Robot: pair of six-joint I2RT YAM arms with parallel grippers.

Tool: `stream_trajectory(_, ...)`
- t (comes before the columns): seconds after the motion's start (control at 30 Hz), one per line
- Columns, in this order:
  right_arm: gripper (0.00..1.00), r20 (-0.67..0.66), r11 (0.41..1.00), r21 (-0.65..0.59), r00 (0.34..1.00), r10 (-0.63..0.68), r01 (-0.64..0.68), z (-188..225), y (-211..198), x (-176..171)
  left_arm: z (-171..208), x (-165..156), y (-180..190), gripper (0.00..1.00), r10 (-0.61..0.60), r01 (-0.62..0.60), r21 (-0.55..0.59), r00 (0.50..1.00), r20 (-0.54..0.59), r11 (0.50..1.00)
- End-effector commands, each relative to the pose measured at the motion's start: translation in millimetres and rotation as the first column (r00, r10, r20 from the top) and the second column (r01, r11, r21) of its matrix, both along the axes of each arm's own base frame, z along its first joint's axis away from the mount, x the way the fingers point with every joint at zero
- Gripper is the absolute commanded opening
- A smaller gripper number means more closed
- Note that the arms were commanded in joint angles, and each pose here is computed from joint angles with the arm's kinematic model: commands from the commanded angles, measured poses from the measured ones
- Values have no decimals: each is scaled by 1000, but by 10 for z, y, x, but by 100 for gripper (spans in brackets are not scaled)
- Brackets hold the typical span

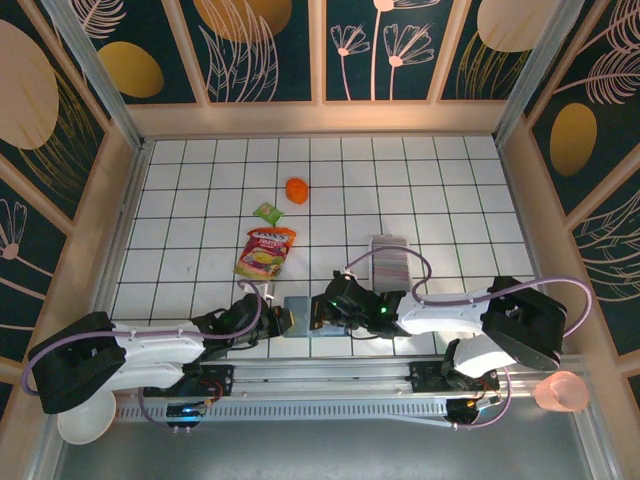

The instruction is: Put the credit cards into the card holder

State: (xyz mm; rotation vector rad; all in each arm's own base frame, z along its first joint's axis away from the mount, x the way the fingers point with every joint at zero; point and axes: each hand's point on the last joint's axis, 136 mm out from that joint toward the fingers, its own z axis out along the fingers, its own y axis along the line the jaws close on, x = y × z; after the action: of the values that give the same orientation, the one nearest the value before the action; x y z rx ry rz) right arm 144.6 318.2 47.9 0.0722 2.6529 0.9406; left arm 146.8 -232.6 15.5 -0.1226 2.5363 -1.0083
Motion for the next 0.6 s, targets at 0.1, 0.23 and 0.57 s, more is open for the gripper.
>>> stream_trajectory(0.1,0,-21,998,46,999,-32,33,-28,19,-21,-300,-176,208,0,-10,19,105,996,-87,994)
stream_trajectory(0.23,0,-33,997,75,999,-32,34,-26,40,-42,-307,-178,213,0,-8,18,106,996,-89,994)
stream_trajectory(0.57,0,-33,985,163,998,-52,57,90,52,-39,-319,-179,220,0,-6,16,109,996,-91,994)
